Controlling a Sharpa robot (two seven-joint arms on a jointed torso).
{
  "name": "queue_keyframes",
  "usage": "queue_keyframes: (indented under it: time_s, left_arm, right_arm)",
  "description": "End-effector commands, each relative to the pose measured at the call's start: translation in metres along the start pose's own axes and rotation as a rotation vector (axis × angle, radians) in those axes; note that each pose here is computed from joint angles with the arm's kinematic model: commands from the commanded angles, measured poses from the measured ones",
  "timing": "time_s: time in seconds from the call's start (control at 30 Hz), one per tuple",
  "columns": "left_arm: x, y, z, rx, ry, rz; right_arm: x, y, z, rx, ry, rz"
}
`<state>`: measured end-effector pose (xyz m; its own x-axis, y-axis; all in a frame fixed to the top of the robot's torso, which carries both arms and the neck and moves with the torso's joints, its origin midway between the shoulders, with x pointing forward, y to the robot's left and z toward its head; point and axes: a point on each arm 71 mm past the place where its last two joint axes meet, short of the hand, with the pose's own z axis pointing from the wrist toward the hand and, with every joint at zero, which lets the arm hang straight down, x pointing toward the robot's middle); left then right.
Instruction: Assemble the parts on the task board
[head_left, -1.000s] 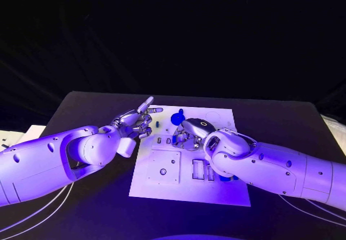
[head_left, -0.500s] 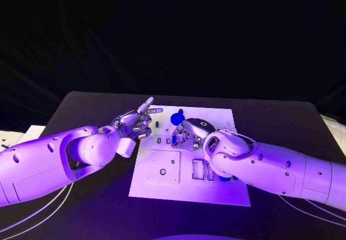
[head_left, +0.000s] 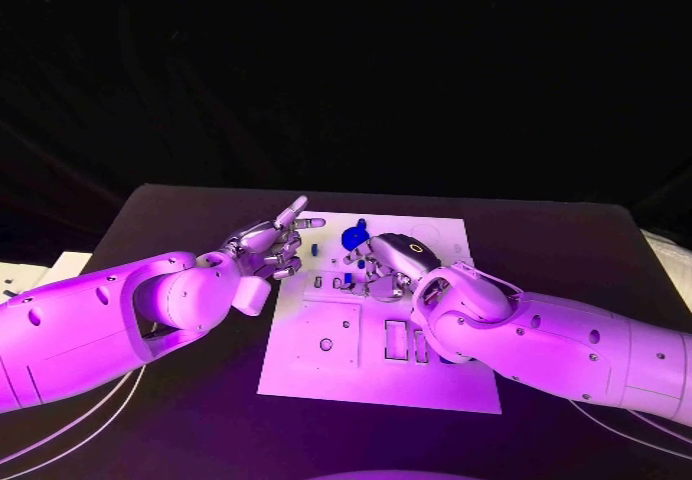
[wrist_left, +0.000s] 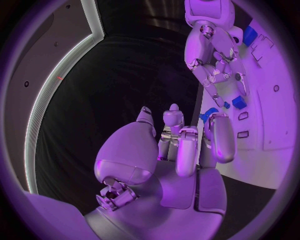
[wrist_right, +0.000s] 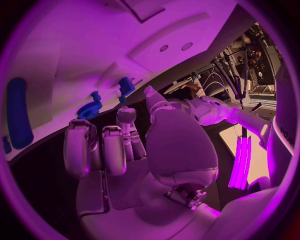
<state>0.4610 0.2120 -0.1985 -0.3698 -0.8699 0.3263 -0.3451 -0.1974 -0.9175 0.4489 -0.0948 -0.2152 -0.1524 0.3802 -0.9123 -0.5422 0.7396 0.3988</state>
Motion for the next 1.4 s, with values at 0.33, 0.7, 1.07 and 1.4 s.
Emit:
queue_keyframes:
  time_s: [0.33,0.7,1.07,1.4]
  left_arm:
    - [-0.0081,-0.0035,0.0074,-0.168,-0.029,0.405]
    - [-0.0075,-0.0306,0.0294,-0.485,-0.007,1.017]
    - [0.015,-0.0383,0.062,-0.561,-0.045,1.335]
    - [0.0331,-0.032,0.0862,-0.619,-0.018,1.403]
  right_arm:
    - [-0.066,-0.013,-0.025,-0.104,0.035,0.318]
    - [-0.12,-0.065,-0.044,0.161,-0.019,0.6]
    - [-0.129,-0.077,-0.048,0.193,-0.062,0.579]
    - [-0.128,-0.078,-0.047,0.199,-0.054,0.561]
